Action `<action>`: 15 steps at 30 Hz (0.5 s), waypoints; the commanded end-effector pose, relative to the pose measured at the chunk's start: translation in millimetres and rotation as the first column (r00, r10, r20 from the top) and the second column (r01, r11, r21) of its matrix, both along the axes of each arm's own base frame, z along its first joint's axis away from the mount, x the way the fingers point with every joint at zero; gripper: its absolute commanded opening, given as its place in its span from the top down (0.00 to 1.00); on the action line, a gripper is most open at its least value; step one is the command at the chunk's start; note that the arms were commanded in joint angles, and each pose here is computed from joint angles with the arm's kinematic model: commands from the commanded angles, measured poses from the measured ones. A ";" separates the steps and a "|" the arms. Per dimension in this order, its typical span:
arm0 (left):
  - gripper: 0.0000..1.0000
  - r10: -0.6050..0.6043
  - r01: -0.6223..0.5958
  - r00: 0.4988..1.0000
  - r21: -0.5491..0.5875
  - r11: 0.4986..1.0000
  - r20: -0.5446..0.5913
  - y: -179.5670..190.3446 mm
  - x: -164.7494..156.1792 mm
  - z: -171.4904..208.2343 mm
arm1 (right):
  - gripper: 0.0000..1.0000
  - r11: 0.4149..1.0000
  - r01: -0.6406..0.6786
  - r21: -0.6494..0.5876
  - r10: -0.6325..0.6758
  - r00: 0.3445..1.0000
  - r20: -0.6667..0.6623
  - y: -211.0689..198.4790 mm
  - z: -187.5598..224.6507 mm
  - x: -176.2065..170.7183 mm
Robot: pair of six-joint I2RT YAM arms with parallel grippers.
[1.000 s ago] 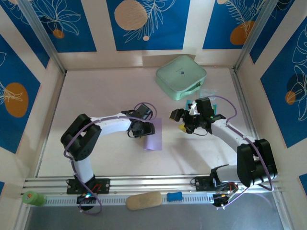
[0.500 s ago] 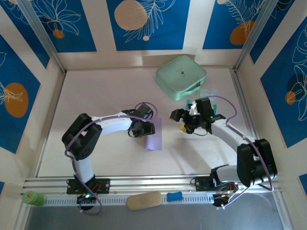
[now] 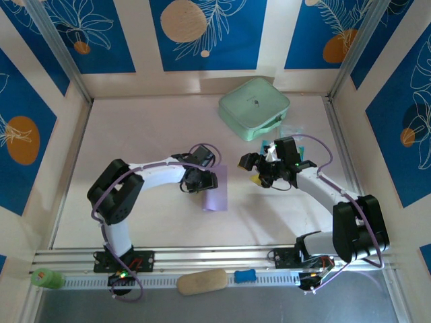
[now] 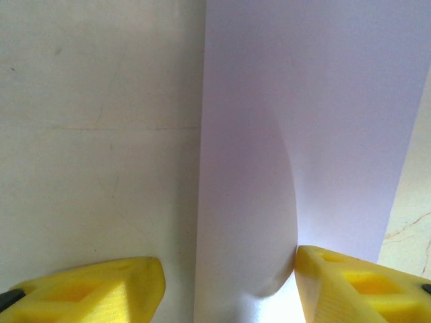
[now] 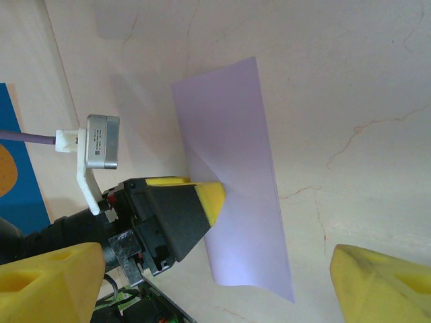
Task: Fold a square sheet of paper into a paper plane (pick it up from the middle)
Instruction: First fold the square sheet of paper in half at the center of the table.
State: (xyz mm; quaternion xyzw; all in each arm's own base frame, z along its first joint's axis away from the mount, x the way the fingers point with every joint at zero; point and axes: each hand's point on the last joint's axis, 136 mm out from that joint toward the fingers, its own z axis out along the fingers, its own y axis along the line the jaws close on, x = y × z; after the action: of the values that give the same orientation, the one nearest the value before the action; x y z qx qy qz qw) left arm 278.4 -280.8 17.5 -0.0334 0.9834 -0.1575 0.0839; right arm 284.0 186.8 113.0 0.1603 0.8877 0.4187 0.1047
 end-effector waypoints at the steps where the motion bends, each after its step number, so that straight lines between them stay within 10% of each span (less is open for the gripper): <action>1: 0.40 -0.011 0.016 0.998 0.095 0.995 -0.055 16.5 -8.3 -48.0 | 0.13 1.000 -0.026 0.003 0.026 1.000 0.010 3.7 3.1 -1.1; 15: 0.40 -0.031 0.037 0.998 0.101 0.994 -0.053 16.2 -7.7 -51.0 | 0.13 0.999 -0.032 0.005 0.032 0.999 -0.004 5.5 -1.8 -2.2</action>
State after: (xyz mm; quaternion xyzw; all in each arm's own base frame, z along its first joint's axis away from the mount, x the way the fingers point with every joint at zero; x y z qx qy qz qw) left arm 278.3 -280.7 16.5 -0.0311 0.9839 -0.1556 0.0826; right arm 284.1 188.2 110.4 0.1598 0.8886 0.4177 0.1015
